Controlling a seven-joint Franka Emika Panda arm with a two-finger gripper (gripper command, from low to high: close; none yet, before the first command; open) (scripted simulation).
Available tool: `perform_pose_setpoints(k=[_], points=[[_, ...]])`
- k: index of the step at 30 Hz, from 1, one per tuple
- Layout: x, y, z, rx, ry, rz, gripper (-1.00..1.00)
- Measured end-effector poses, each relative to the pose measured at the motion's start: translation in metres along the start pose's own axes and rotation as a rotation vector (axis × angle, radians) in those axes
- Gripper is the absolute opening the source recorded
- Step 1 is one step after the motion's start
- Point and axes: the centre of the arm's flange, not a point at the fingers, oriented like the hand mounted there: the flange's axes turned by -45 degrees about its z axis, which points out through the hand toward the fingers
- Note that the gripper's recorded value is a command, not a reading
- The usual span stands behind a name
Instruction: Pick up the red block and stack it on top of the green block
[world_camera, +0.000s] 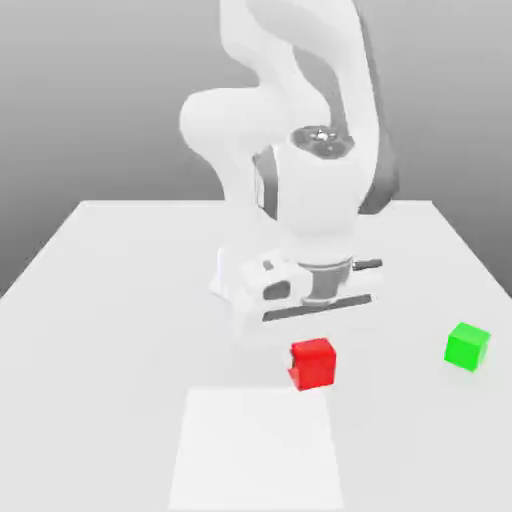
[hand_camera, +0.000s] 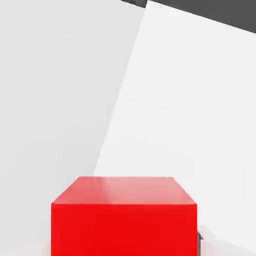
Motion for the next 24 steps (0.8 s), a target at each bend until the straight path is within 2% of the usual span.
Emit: perform_pose_setpoints(k=[10,20,24], points=[[0.001,-0.127,-0.016,0.002,0.005,-0.033,-1.00],[-0.049,-0.256,-0.028,0.003,-0.003,-0.077,-1.00],[-0.050,-0.266,-0.018,0.001,0.001,-0.064,-1.00]])
